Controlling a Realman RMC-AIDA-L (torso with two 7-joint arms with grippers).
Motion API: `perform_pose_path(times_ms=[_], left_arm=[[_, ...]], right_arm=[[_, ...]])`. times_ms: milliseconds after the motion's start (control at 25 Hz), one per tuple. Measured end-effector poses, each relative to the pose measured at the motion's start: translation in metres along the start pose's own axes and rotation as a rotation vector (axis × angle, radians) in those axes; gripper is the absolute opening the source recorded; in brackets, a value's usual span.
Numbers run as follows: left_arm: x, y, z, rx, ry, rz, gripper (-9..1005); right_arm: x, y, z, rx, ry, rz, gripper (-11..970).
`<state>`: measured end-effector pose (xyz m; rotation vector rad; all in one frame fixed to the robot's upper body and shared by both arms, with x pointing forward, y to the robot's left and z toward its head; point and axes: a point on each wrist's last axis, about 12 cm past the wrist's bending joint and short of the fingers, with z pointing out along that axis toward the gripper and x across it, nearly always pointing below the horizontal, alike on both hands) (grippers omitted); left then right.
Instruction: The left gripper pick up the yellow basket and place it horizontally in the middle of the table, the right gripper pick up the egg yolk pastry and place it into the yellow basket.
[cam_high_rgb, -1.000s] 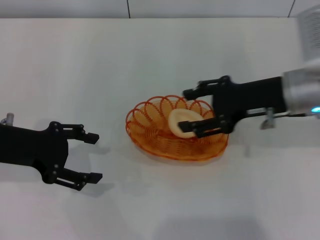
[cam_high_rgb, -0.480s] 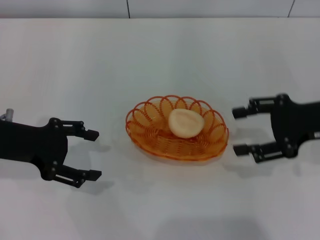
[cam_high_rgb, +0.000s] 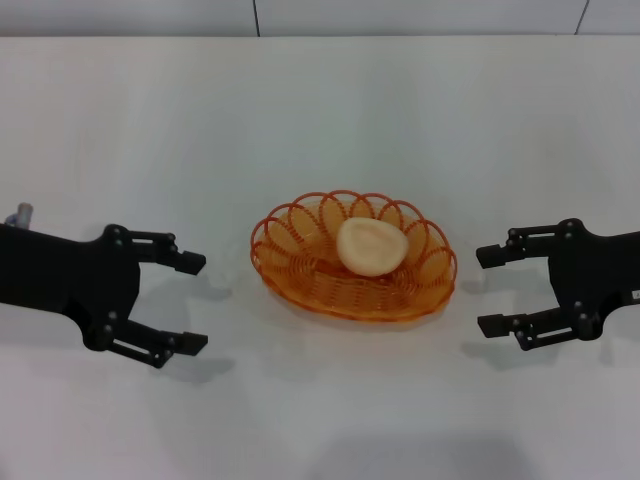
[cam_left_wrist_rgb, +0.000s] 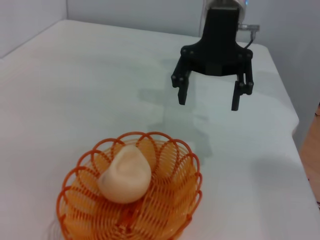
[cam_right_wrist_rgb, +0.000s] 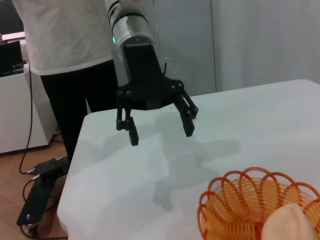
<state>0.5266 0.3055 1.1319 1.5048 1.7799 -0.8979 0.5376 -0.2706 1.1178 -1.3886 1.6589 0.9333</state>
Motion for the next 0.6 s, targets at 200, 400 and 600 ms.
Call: perform_pose_path(times_ms=[200,400,600], left_arm=[[-0.0006,0.0010,-0.0018,-0.005,-0.002,-0.001,890],[-0.0012,0.0014,-0.0011,-0.001,0.003,0.001,890],[-0.0021,0.0021,-0.0003,0.002,0.008,0.004,890]], right_arm=[[0.0008,-0.0003,-0.0020,-0.006,0.004,0.006,769],[0.0005,-0.0010,-0.0019,-0.003,0.005,0.006,769],[0.0004,-0.0012,-0.0018,-0.003,0.005,0.005,769]])
